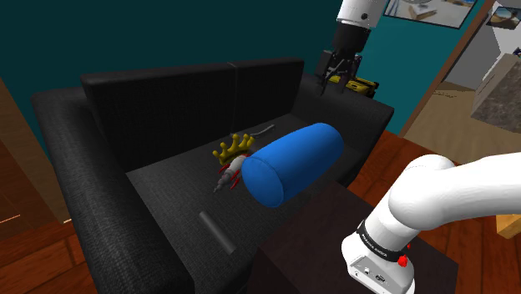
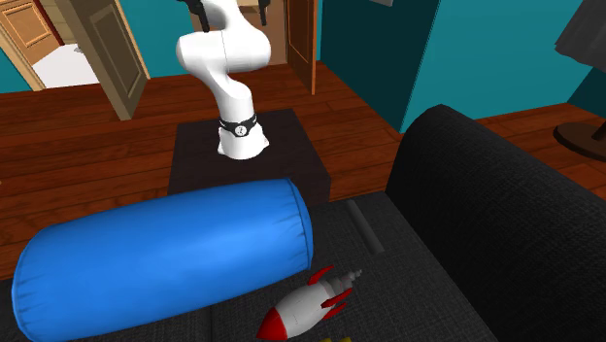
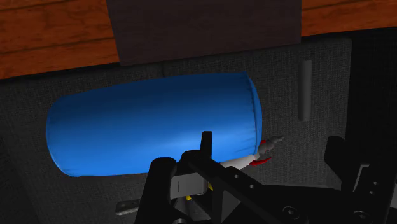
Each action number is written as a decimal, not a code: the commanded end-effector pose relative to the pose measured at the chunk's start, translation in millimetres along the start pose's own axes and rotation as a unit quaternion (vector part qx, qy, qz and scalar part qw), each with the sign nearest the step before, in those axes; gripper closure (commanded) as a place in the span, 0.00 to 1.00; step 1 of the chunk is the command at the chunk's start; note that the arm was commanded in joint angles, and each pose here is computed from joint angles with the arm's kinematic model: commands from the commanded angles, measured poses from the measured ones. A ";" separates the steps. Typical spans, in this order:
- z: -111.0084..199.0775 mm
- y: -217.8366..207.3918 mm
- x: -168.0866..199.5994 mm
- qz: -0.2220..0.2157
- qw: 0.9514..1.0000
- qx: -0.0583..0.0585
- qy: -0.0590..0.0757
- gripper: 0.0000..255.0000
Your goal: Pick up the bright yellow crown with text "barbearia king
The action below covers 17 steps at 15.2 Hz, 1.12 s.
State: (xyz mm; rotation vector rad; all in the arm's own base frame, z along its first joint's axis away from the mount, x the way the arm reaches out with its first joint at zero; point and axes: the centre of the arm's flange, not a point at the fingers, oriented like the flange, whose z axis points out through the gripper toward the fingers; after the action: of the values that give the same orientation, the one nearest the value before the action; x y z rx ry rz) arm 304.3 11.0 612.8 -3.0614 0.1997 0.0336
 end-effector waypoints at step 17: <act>134.8 12.1 166.9 -0.010 1.000 0.018 -0.014 0.00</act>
State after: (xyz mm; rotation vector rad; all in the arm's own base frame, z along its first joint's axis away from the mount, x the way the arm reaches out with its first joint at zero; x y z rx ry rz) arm 457.1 -14.0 484.4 -3.0283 0.1694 0.0688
